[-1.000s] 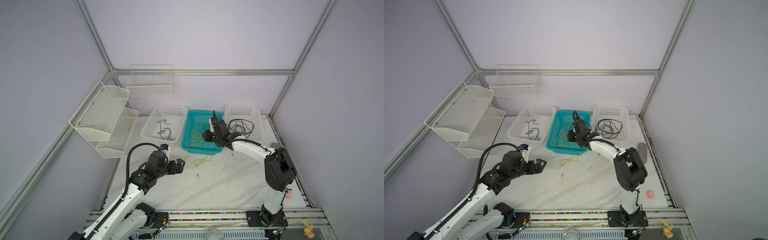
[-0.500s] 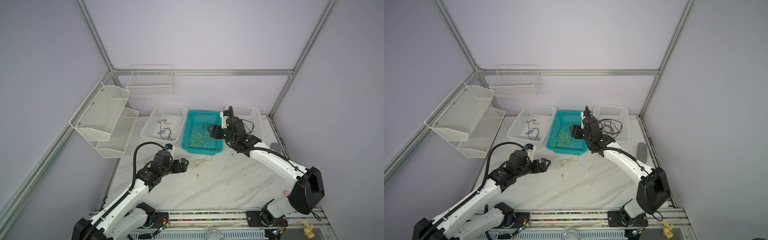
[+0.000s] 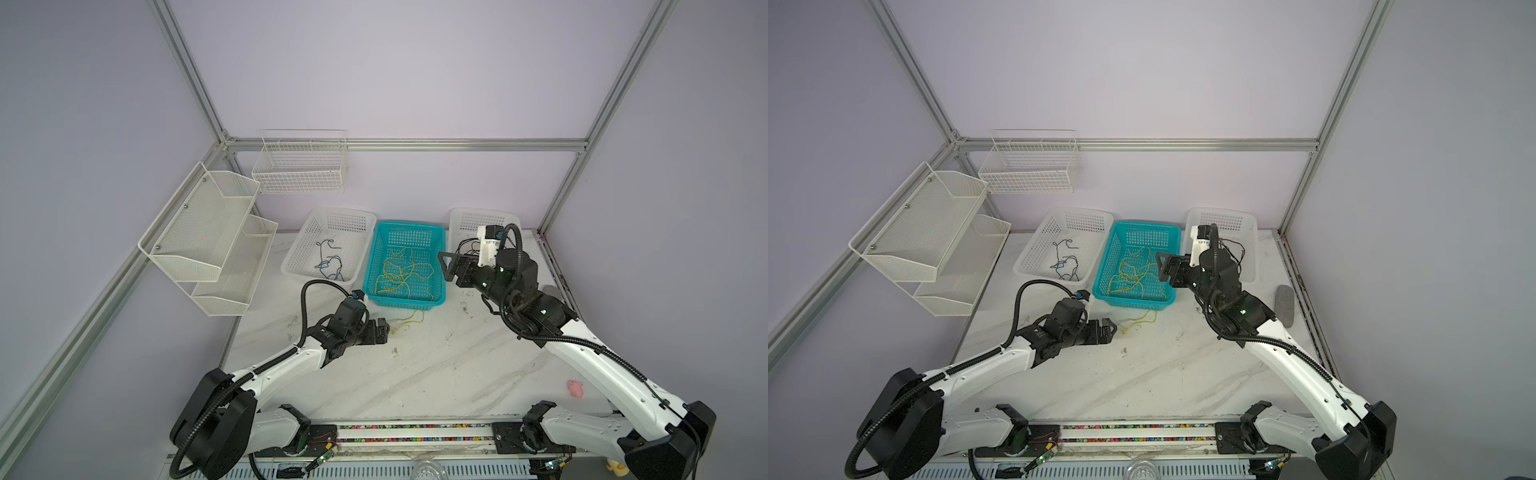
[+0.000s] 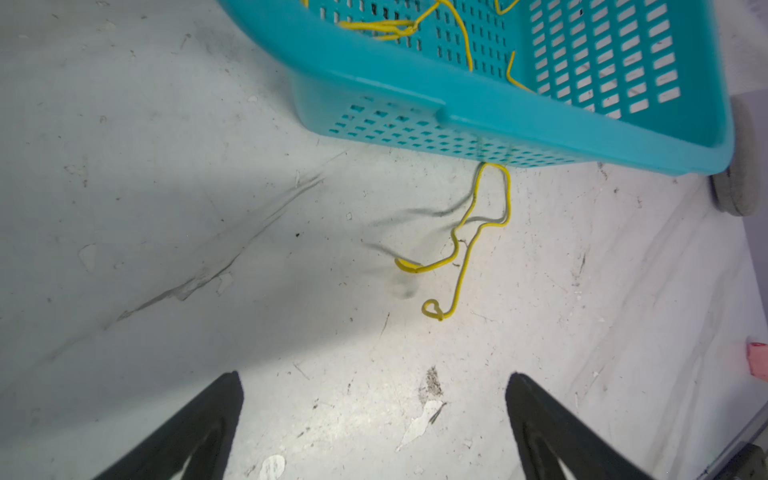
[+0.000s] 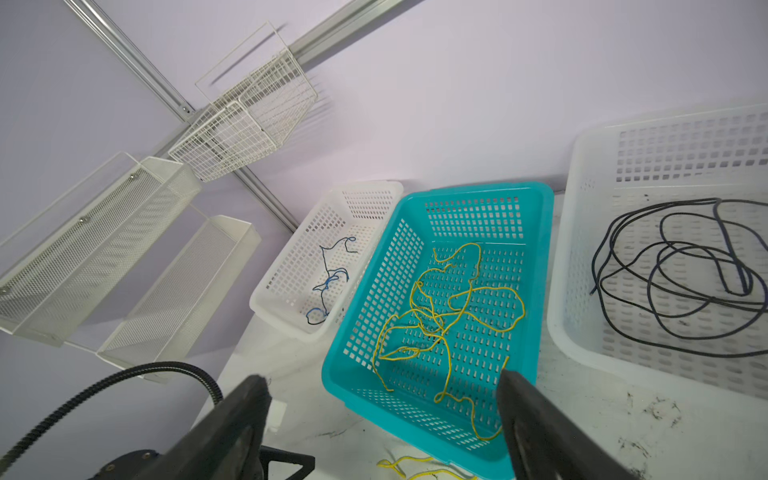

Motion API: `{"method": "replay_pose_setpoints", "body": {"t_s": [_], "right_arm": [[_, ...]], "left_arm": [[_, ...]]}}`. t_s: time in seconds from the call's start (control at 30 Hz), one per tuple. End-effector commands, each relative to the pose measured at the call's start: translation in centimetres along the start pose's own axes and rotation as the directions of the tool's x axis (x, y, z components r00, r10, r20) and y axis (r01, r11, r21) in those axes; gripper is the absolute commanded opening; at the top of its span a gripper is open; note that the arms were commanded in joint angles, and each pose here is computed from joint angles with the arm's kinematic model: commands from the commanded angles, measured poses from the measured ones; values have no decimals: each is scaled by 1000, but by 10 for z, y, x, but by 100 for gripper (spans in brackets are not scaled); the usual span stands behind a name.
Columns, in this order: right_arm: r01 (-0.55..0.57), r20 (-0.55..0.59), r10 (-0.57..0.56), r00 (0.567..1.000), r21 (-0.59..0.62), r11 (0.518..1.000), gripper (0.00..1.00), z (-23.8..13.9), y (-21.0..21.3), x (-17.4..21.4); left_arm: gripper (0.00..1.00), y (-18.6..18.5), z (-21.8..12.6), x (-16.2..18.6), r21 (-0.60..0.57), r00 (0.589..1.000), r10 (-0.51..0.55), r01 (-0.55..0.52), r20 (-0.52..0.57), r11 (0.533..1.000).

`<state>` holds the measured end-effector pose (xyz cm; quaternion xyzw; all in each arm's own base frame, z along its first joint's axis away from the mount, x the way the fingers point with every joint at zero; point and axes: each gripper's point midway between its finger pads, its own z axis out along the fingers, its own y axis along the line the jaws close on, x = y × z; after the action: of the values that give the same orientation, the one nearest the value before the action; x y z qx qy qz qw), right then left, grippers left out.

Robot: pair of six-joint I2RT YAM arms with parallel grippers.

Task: Untangle the cables
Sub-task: 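Withdraw the right gripper while the left gripper reaches the wire hanging at the basket edge, then grasp the yellow wire hanging from the teal basket with the left gripper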

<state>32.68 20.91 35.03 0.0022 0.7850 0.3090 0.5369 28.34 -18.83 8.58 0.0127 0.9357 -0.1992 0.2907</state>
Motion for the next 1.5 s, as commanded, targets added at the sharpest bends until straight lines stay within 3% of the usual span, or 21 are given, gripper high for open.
{"method": "replay_pose_setpoints", "body": {"t_s": [0.0, 0.03, 0.43, 0.83, 1.1, 1.47], "right_arm": [[16, -14, -16, 1000, 32, 999, 93, -11, -10, 7], [18, -21, -18, 1000, 21, 1000, 97, -14, -9, 9], [9, -251, -31, 967, -86, 996, 97, -35, -14, 85], [7, -267, -41, 963, -128, 992, 97, -47, -17, 101], [13, -268, -47, 962, -125, 992, 97, -46, -19, 104], [11, -272, -46, 961, -131, 991, 97, -44, -17, 105]], "left_arm": [[98, -32, -5, -52, 40, 989, 57, -63, 136, 997], [97, -34, -1, -53, 32, 989, 67, -72, 134, 997], [88, -55, 25, -62, 22, 973, 181, -186, 144, 982], [76, -67, 43, -59, 28, 965, 233, -238, 119, 971], [59, -71, 55, -44, 55, 965, 253, -257, 68, 965], [43, -73, 58, -36, 81, 964, 262, -264, 42, 961]]}}
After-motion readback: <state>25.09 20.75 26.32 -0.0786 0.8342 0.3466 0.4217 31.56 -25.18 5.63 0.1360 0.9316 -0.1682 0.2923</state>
